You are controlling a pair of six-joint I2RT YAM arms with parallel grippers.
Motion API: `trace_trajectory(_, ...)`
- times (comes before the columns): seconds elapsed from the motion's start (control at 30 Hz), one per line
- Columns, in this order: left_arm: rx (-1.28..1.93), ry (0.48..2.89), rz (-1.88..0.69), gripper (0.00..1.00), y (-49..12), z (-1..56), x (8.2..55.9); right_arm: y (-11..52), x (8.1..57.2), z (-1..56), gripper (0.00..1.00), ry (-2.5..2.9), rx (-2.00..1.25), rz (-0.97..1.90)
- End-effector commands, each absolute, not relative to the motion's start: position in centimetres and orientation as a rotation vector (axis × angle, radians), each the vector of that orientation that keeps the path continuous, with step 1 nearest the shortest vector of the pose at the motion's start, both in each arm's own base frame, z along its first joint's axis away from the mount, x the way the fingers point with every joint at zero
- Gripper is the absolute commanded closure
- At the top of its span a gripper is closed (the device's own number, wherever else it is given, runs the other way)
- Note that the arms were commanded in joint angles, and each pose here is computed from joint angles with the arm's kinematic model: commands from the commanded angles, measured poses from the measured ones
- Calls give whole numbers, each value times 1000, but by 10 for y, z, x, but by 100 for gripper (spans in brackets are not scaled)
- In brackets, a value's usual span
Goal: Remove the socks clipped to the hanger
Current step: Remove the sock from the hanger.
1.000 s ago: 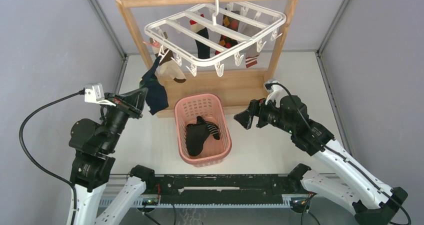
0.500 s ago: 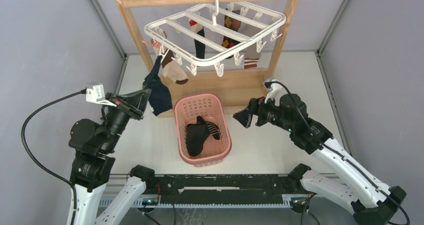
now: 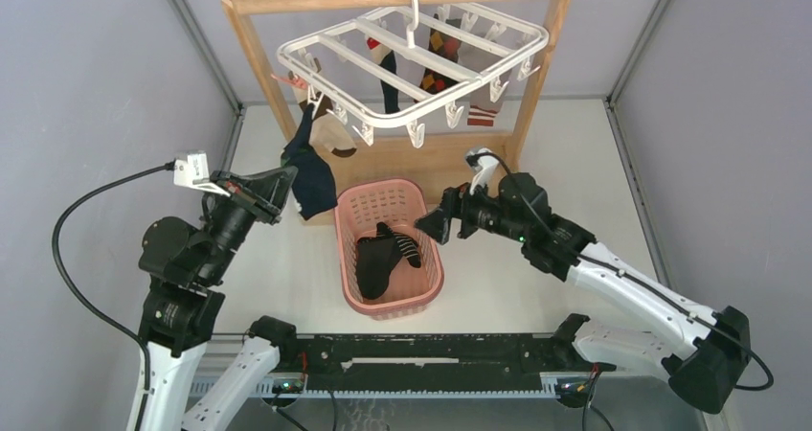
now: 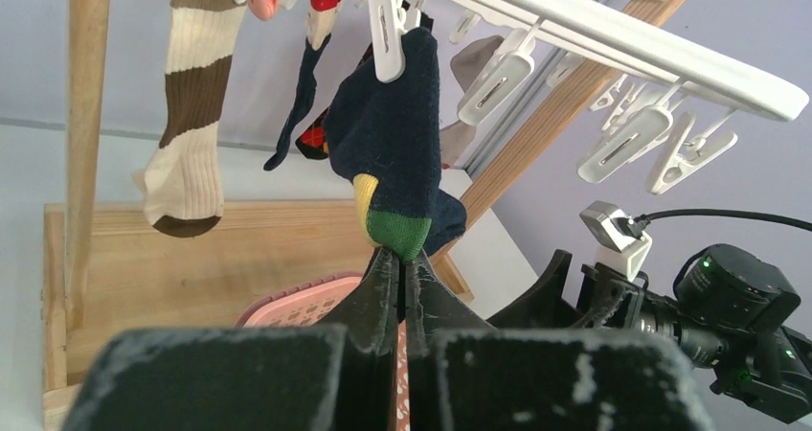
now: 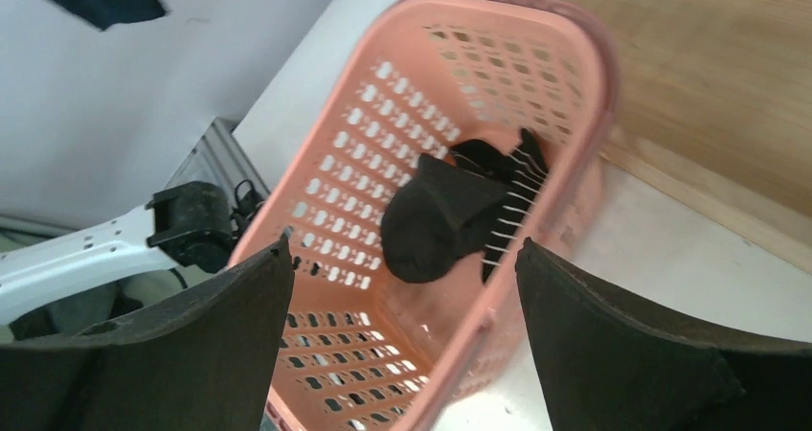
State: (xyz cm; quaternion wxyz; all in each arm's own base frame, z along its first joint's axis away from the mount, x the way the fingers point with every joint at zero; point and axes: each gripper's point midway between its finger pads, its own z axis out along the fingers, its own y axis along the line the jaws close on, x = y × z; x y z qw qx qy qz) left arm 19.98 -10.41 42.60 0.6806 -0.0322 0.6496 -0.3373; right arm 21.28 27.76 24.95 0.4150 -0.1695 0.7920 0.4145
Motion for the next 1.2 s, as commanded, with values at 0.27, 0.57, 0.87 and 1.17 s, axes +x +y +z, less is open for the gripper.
trace_trajectory(0.27, -60, 1526, -794, 99, -117, 411, 215, 353, 208, 331, 9, 1549, -561, 1197)
trace_trajectory(0.57, -43, 1576, -815, 98, -125, 400, 220, 390, 212, 349, 11, 1399, -591, 1286)
trace_trajectory(0.87, -40, 1609, -838, 98, -130, 393, 221, 423, 215, 358, 11, 1342, -629, 1350)
trace_trajectory(1.17, -32, 1608, -857, 98, -132, 396, 219, 445, 218, 359, 11, 1332, -672, 1377)
